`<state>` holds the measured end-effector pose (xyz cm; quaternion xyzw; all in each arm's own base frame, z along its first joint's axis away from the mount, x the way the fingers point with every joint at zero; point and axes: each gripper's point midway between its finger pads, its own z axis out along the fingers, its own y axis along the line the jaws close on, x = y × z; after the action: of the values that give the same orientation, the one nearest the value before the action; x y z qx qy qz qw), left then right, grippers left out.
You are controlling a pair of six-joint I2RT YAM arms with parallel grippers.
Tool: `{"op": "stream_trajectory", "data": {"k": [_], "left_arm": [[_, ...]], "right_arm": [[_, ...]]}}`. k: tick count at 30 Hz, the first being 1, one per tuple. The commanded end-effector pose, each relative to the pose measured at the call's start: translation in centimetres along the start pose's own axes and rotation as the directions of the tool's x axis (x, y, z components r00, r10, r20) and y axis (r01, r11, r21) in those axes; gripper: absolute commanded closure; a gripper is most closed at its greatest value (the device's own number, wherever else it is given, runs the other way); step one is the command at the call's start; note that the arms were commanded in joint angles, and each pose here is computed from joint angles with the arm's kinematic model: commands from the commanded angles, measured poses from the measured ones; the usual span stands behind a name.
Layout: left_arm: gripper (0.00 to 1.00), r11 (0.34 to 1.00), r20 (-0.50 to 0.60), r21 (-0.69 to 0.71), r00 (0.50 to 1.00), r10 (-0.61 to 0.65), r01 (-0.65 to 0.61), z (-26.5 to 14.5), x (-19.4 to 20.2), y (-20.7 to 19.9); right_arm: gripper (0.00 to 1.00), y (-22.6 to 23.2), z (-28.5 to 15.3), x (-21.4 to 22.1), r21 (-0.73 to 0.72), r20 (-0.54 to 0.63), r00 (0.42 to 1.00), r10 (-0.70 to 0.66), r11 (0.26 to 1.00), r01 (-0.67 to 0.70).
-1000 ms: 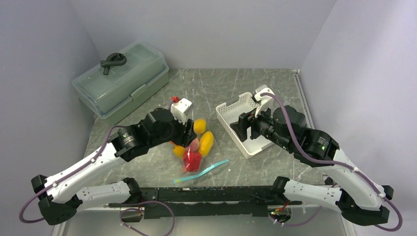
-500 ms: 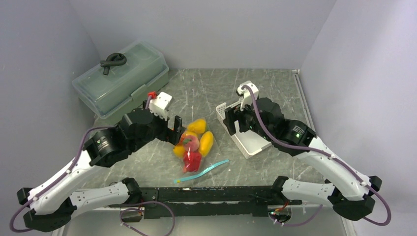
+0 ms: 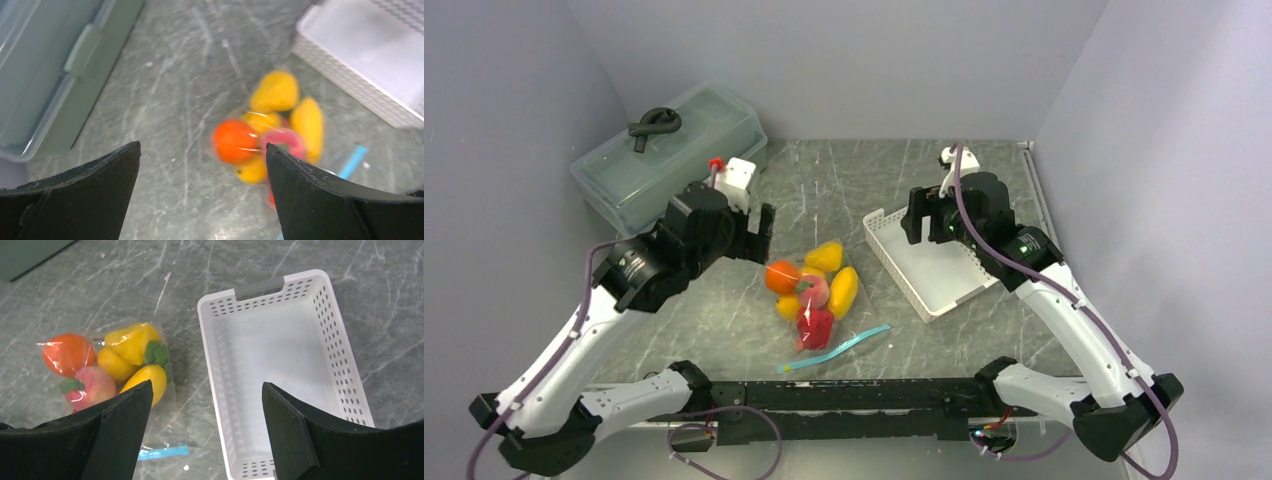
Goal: Place the food in the zip-top bag and seal the zipper
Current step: Reset both arms
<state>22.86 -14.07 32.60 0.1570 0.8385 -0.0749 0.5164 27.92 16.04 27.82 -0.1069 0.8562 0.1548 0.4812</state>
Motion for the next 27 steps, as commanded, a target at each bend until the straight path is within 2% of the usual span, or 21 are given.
{"op": "stream_trajectory", "data": {"k": [1,6,11,14,20,27], "left_arm": [[0.0,0.994,-0.082,0.059,0.993,-0.083,0.088,2.1,1.1,1.8],[0.0,0.977,-0.149,0.015,0.967,-0.206,0.211,4.6,2.9,4.8],[0.0,0.949,-0.168,-0.036,0.934,-0.314,0.313,6.1,3.8,6.9],[0.0,0.931,-0.185,-0.037,0.914,-0.362,0.362,6.8,4.4,7.5],[0.0,0.931,-0.171,0.04,0.921,-0.35,0.362,6.9,5.2,6.3],[0.0,0.933,-0.101,0.106,0.937,-0.335,0.344,5.3,4.8,5.3]], "right_arm": [[0.16,-1.1,0.4,-1.6,-0.014,0.061,0.996,0.068,0.998,-0.067],[0.16,-3.9,-0.3,-2.1,0.032,0.102,0.987,0.125,0.991,-0.129],[0.15,-5.6,-1.6,-2.2,0.077,0.159,0.976,0.151,0.983,-0.165],[0.14,-5.7,-2.8,-2.7,0.065,0.231,0.964,0.132,0.986,-0.151],[0.11,-5.4,-5.3,-3.0,0.038,0.368,0.926,0.083,0.994,-0.104],[0.1,-4.8,-6.9,-2.5,-0.003,0.449,0.891,0.061,0.998,-0.066]]}}
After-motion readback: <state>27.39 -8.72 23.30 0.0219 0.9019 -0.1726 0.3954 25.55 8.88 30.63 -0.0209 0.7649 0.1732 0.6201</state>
